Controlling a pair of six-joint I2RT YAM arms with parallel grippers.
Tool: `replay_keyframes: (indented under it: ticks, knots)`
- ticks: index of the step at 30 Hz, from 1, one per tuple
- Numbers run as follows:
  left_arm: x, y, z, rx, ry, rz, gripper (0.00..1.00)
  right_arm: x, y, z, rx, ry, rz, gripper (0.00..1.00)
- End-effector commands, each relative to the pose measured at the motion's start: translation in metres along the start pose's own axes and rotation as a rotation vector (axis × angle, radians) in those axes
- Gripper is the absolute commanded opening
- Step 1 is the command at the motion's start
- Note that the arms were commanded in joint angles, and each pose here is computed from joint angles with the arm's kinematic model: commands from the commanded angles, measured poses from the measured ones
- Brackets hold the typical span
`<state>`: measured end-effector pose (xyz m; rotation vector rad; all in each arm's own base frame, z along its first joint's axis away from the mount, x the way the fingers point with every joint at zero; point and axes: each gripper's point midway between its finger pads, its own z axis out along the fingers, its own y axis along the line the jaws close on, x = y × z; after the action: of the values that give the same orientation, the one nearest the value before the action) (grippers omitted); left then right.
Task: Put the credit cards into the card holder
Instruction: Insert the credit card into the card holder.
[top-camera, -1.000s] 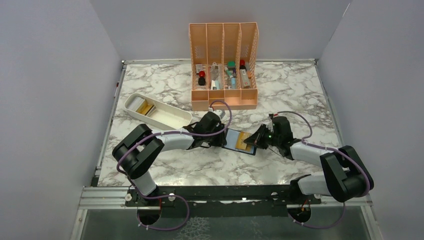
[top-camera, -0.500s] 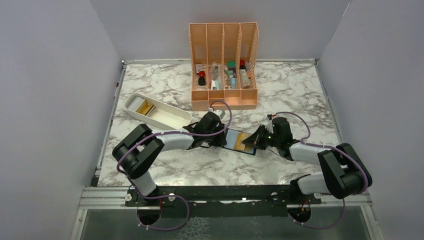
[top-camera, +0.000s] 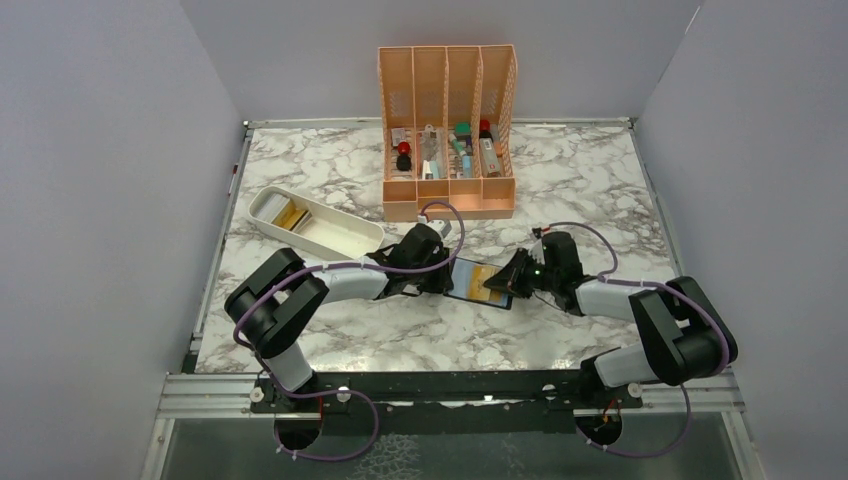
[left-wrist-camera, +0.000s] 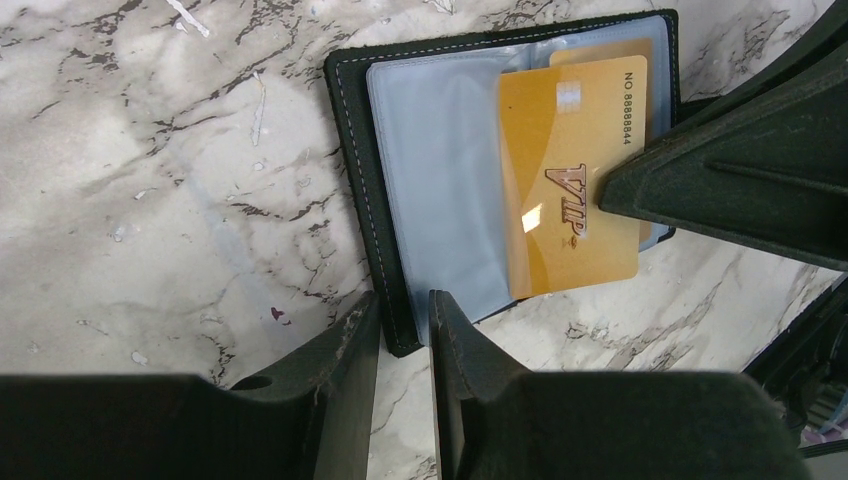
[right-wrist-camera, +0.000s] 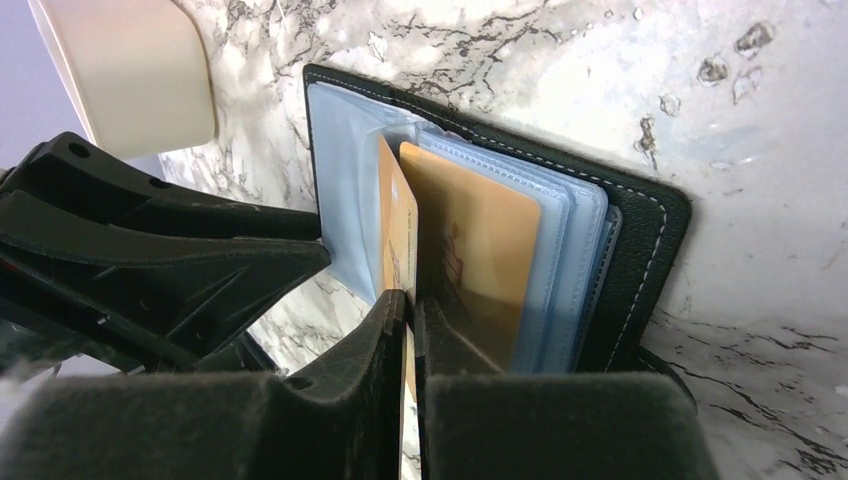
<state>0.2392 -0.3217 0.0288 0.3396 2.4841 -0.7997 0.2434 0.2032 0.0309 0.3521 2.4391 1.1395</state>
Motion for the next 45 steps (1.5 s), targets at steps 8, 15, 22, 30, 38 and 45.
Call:
replay_keyframes:
  ticks: [8,15,22,30,38,45]
  knots:
    - [0.027,0.004,0.003,-0.021,0.079,0.004,0.27,-0.005,-0.015,-0.002,0.088,-0.054,0.014,0.01]
    - [0.027,0.002,0.003,-0.016,0.078,0.004,0.27,-0.005,-0.02,-0.006,0.095,-0.094,0.028,0.01]
    - [0.027,0.0,0.004,-0.014,0.077,0.004,0.27,-0.004,-0.019,-0.004,0.084,-0.076,-0.001,0.01]
    - [0.033,0.001,0.009,-0.02,0.098,0.007,0.27,0.006,-0.016,0.005,0.049,0.015,-0.038,0.08]
    - [0.032,-0.004,0.009,-0.012,0.095,0.013,0.27,-0.002,-0.013,0.006,0.081,0.059,-0.118,0.06]
    - [0.036,-0.003,0.009,-0.016,0.102,0.017,0.27,-0.002,-0.029,0.006,0.174,0.084,-0.138,0.19]
